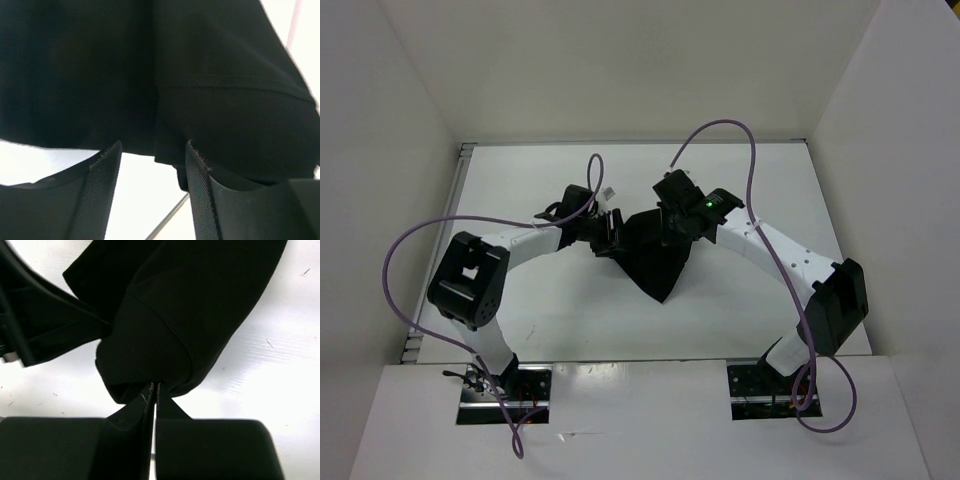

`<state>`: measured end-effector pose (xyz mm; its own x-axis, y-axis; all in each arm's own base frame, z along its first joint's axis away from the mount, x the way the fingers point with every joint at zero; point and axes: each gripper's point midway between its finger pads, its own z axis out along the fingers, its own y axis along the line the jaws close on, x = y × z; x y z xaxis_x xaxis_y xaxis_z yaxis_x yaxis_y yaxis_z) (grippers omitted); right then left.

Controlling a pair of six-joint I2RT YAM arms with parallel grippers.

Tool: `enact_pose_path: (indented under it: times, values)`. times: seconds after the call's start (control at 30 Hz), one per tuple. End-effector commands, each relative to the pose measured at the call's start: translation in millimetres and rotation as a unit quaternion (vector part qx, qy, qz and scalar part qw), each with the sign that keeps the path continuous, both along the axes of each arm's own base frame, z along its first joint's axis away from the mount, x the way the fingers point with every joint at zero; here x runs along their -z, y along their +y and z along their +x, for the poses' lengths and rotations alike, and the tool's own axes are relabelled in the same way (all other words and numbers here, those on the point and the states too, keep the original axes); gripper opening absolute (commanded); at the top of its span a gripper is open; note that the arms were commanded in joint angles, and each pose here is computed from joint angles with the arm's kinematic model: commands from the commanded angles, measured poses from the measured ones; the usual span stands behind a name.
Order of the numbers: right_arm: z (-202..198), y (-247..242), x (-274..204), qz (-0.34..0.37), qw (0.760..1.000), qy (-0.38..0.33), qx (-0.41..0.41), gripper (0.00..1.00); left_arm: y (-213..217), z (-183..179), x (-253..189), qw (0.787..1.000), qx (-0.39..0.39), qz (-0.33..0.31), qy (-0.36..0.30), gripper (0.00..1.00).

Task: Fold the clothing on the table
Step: Flatten the skirt out

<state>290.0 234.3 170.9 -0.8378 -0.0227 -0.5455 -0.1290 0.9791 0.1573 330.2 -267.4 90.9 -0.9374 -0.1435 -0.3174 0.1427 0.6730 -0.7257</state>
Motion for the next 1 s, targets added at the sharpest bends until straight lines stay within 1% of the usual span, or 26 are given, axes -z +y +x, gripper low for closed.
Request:
enact_pose_path:
  times: [0.0,0.07,0.23,0.33,0.47,0.53,0.6,0.63,0.67,0.7,0.73,0.77,0.8,0.83,0.87,0.9,0.93,0.97]
  values:
    - [3.2,12.6,-27.9,0.041,0.999,-0.031,-0.007,0.0,-19.6,1.6,-9.8,0.998,0.022,-0.059,0.011,0.63]
    - [3.2,12.6,-27.9,0.041,0.999,-0.031,-0.007,0.0,-22.4,-2.4,-4.8,0.997,0.031,-0.069,0.022,0.65]
    - [0.6,16.8,-28.1,0.055,0.998,-0.021,-0.001,0.0,-23.9,5.5,-2.6,0.994,0.017,-0.099,0.047,0.65]
    - [-1.7,19.4,-28.1,0.061,0.998,-0.016,-0.007,0.0,-28.8,10.5,-11.1,0.992,0.02,-0.114,0.043,0.65]
    - [-9.4,21.4,-26.9,0.07,0.997,-0.002,-0.017,0.0,-29.4,11.6,-5.2,0.992,0.017,-0.114,0.051,0.65]
    - [-13.4,17.8,-21.3,0.061,0.998,0.008,-0.017,0.0,-25.2,15.2,-5.2,0.992,0.011,-0.114,0.05,0.65]
    - [-4.5,0.9,-14.8,0.03,0.999,0.001,0.012,0.0,-15.5,17.3,-4.1,0.994,-0.003,-0.098,0.051,0.61]
    - [7.7,-1.5,-13.0,0.022,0.999,-0.002,0.026,0.0,-1.9,25.9,1.6,0.996,-0.029,-0.077,0.046,0.61]
    - [18.5,-7.9,-11.7,0.011,0.999,-0.008,0.042,0.0,7.5,28.9,-2.0,0.997,-0.033,-0.062,0.028,0.61]
    - [35.5,-14.9,-13.2,0.005,0.998,-0.022,0.057,0.0,18.9,28.8,-0.5,0.997,-0.047,-0.046,0.034,0.6]
    - [56.4,-12.9,-18.4,-0.002,0.997,-0.039,0.061,0.0,38.0,40.3,-4.3,0.996,-0.075,-0.037,0.023,0.6]
    - [72.6,-16.2,-25.4,-0.013,0.995,-0.06,0.073,0.0,49.6,41.4,-16.6,0.996,-0.084,-0.033,0.006,0.6]
    - [94.4,-10.2,-55.4,0.004,0.992,-0.099,0.079,0.0,59.8,43.0,-21.6,0.995,-0.094,-0.029,-0.005,0.6]
    - [111.3,-10.4,-70.1,0.01,0.989,-0.122,0.085,0.0,71.8,46.7,-37.8,0.994,-0.105,-0.027,-0.029,0.6]
    - [124.6,-3.2,-69.4,-0.001,0.989,-0.128,0.071,0.0,94.2,52.0,-39.5,0.991,-0.123,-0.011,-0.04,0.6]
    - [145.0,1.7,-112.9,0.024,0.981,-0.178,0.077,0.0,104.5,53.6,-43.6,0.99,-0.131,-0.007,-0.048,0.6]
    - [154.1,6.8,-131.8,0.033,0.977,-0.2,0.073,0.0,115.8,55.6,-49.3,0.988,-0.142,-0.001,-0.057,0.6]
    - [167.2,13.8,-135.9,0.027,0.975,-0.212,0.061,0.0,130.9,60.8,-52.5,0.985,-0.158,0.001,-0.065,0.6]
